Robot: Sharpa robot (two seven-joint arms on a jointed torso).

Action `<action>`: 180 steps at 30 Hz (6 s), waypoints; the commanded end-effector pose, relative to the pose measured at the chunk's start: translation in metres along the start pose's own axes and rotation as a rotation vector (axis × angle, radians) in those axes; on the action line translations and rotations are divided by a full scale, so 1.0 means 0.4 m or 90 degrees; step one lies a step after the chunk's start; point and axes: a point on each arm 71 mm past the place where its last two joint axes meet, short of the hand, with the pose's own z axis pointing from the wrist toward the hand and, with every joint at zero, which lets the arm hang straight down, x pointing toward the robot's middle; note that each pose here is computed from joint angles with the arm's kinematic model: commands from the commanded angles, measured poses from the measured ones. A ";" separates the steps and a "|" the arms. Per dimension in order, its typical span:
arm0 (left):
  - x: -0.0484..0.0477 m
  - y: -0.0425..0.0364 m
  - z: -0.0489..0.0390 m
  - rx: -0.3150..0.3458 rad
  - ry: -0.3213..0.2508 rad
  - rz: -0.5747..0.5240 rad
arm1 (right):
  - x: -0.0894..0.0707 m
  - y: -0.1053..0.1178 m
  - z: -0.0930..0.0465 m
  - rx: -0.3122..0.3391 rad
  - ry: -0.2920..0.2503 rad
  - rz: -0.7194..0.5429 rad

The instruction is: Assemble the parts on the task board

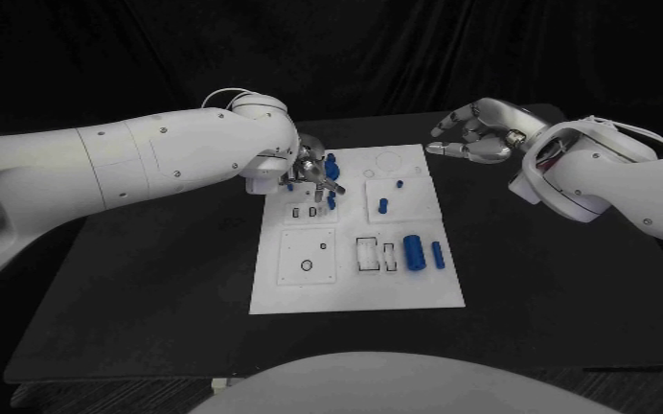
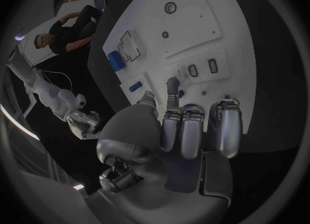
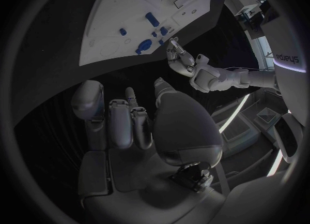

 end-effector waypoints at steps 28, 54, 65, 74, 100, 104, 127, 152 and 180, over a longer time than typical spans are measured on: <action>-0.015 -0.002 0.036 -0.029 0.033 0.020 | 0.018 -0.009 0.009 0.007 -0.008 0.002; 0.004 0.005 0.070 -0.025 0.039 0.005 | 0.028 -0.010 0.012 0.007 0.002 0.003; 0.013 0.000 0.089 -0.018 0.039 -0.002 | 0.029 -0.013 0.012 0.011 0.006 0.003; 0.018 -0.003 0.100 -0.011 0.035 -0.008 | 0.030 -0.015 0.012 0.013 0.008 0.003; 0.023 0.002 0.109 -0.015 0.048 -0.006 | 0.043 -0.024 0.012 0.022 0.018 0.004; 0.026 0.002 0.111 -0.015 0.052 -0.005 | 0.043 -0.024 0.012 0.022 0.018 0.004; 0.035 0.004 0.118 -0.012 0.059 -0.005 | 0.044 -0.024 0.015 0.022 0.022 0.003; 0.048 0.063 0.086 -0.024 0.035 -0.030 | 0.052 -0.034 0.011 0.031 0.034 0.004; 0.055 0.092 0.071 -0.044 0.016 -0.046 | 0.063 -0.049 -0.001 0.049 0.061 0.006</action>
